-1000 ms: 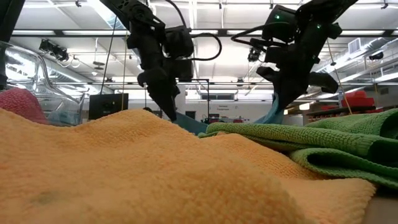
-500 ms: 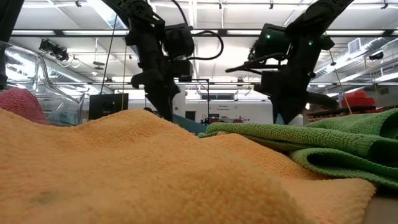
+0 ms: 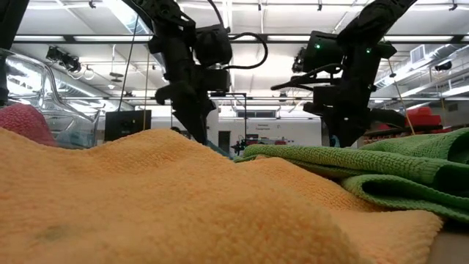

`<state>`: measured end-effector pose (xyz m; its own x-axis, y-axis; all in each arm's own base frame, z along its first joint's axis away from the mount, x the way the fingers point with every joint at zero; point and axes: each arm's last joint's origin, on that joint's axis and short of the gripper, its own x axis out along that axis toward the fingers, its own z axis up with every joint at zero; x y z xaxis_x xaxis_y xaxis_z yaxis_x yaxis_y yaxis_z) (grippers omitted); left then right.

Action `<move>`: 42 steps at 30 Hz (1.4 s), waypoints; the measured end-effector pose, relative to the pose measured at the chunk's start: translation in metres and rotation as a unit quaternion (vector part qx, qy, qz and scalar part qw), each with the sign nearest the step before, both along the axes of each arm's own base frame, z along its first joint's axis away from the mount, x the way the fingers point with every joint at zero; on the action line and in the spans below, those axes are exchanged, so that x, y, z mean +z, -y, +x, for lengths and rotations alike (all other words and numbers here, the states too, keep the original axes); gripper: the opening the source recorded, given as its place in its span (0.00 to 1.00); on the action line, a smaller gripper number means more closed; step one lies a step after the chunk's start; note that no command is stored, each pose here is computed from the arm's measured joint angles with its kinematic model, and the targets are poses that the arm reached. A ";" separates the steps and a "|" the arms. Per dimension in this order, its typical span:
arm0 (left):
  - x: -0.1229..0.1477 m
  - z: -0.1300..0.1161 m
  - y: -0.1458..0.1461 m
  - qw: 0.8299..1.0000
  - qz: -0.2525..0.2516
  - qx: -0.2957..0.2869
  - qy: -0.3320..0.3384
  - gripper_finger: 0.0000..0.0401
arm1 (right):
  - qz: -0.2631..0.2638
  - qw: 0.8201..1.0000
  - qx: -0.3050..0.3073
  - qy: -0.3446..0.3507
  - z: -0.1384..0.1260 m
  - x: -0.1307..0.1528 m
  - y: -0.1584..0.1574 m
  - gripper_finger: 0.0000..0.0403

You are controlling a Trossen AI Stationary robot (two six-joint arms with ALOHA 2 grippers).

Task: Fold microfiber towels
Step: Fold the blue microfiber cloth

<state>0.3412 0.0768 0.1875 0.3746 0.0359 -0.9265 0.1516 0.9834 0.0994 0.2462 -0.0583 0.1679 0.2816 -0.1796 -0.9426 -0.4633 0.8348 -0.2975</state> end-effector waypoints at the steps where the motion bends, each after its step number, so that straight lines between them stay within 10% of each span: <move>1: -0.001 0.001 0.000 1.000 0.000 0.000 0.003 0.09 | 0.000 1.000 -0.001 -0.006 -0.001 0.000 0.000 0.14; 12: 0.019 -0.011 -0.011 0.998 0.058 -0.030 0.006 0.35 | -0.003 0.995 -0.058 -0.075 -0.009 0.012 -0.002 0.37; 31: -0.043 0.011 -0.057 0.940 0.309 -0.084 -0.117 0.42 | -0.023 0.993 -0.113 -0.022 -0.008 0.053 0.004 0.31; 42: -0.058 0.020 -0.056 0.916 0.362 -0.099 -0.143 0.43 | -0.021 0.992 -0.122 -0.007 -0.009 0.056 0.003 0.26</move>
